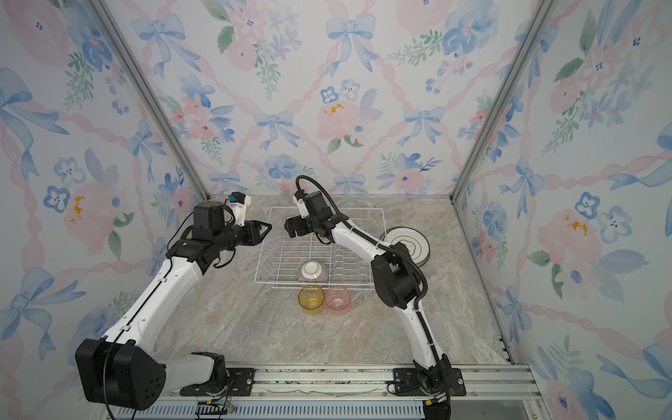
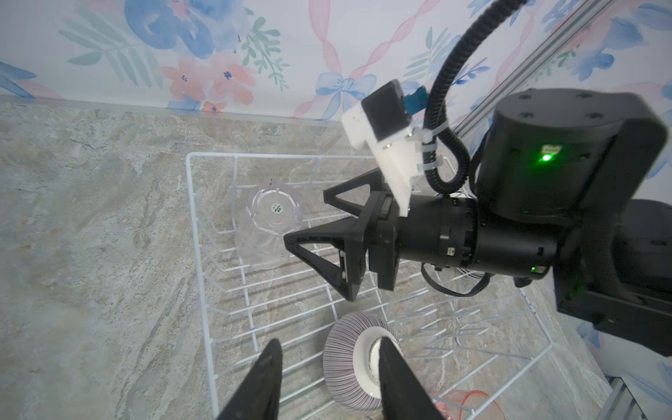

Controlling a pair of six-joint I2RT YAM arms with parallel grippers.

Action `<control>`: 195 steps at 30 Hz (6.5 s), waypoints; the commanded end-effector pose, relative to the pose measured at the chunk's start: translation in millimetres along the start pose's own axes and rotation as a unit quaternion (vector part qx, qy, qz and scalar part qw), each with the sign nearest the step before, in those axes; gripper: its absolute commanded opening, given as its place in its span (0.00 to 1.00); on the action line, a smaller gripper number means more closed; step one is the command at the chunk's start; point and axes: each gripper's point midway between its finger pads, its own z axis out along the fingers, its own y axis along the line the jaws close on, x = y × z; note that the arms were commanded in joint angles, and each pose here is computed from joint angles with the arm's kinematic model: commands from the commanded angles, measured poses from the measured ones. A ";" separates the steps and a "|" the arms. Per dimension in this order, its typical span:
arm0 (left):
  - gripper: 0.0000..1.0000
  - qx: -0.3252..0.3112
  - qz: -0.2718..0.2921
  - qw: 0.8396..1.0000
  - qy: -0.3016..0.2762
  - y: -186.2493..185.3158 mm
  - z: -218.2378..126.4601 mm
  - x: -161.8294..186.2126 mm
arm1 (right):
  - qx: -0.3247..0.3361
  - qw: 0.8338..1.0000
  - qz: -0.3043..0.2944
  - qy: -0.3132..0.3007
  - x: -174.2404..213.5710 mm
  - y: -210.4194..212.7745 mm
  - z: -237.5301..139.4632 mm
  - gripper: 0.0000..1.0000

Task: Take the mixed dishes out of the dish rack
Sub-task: 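Grasp the clear glass rim with the right gripper while the left arm draws back, then lift the clear glass toward the left gripper while the left gripper opens toward it, then close the left gripper on the clear glass held by the right gripper, then carry the clear glass toward the robot with the left gripper while the right withdraws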

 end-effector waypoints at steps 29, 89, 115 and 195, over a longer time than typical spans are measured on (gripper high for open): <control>0.45 0.029 -0.025 0.999 -0.024 19.1 -8.6 -2.9 | 0.080 0.996 -0.022 0.028 15.7 -5.4 57.7 0.98; 0.46 0.332 -0.103 0.936 -0.045 -79.3 43.0 -18.9 | -0.188 0.940 0.185 -0.215 -87.8 -4.5 -194.4 0.29; 0.46 0.374 -0.108 0.918 -0.080 -87.5 37.4 -34.2 | -0.267 0.914 0.211 -0.219 -97.8 29.2 -180.9 0.27; 0.00 -0.154 0.124 0.918 0.345 -86.7 -85.5 166.5 | 0.025 0.983 0.090 -0.155 -21.0 -71.8 -216.6 0.97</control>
